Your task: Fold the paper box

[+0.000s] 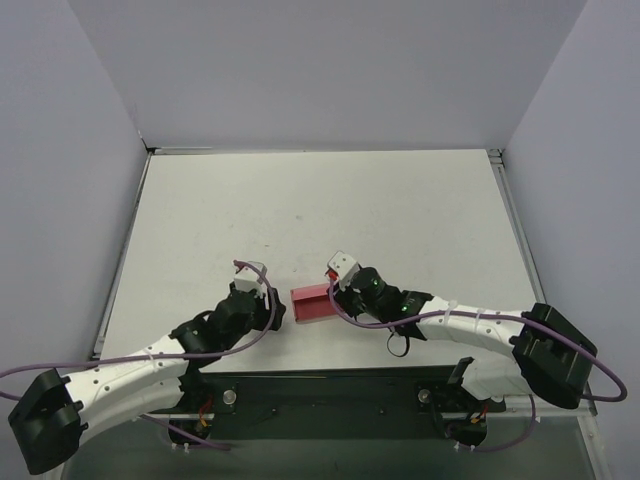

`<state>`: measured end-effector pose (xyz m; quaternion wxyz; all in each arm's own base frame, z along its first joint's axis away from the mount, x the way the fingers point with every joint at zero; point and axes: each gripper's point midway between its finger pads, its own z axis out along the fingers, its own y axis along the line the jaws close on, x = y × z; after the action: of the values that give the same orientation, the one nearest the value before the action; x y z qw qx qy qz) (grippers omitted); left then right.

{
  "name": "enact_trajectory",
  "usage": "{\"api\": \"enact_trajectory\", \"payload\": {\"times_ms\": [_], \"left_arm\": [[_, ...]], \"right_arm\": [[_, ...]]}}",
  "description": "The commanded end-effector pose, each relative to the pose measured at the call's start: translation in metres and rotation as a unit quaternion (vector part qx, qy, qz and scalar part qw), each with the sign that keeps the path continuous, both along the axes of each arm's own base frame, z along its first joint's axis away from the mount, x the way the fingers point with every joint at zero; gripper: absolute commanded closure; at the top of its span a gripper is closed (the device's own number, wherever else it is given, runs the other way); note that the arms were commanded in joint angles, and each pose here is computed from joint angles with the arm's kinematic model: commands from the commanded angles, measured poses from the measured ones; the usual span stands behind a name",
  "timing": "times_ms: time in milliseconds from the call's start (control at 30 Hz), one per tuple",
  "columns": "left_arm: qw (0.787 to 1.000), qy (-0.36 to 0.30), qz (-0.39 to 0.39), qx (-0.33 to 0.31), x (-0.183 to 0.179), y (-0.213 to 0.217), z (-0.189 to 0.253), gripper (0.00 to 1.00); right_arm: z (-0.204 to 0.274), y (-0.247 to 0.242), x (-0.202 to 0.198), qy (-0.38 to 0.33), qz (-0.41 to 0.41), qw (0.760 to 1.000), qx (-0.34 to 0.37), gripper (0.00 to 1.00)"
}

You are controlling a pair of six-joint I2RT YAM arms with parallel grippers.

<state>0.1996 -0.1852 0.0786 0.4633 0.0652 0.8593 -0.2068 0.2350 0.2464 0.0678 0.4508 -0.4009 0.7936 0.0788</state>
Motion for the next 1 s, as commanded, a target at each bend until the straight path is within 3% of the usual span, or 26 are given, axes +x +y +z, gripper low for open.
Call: {"api": "enact_trajectory", "payload": {"times_ms": [0, 367, 600, 967], "left_arm": [[0.999, -0.005, 0.038, 0.004, 0.012, 0.004, 0.0, 0.31], [0.997, -0.024, 0.026, -0.067, 0.03, -0.029, 0.006, 0.34], [0.998, -0.003, 0.029, -0.057, 0.035, -0.032, -0.01, 0.36], [0.998, -0.001, 0.001, -0.056, 0.038, -0.044, -0.023, 0.52]], "right_arm": [[0.022, 0.013, 0.014, -0.038, -0.002, 0.999, 0.018, 0.6], [0.021, 0.015, 0.014, -0.041, -0.002, 0.999, 0.008, 0.75], [0.019, 0.016, 0.013, -0.043, -0.002, 0.999, 0.002, 0.78], [0.022, 0.02, 0.014, -0.042, -0.013, 0.999, -0.002, 0.82]]}}
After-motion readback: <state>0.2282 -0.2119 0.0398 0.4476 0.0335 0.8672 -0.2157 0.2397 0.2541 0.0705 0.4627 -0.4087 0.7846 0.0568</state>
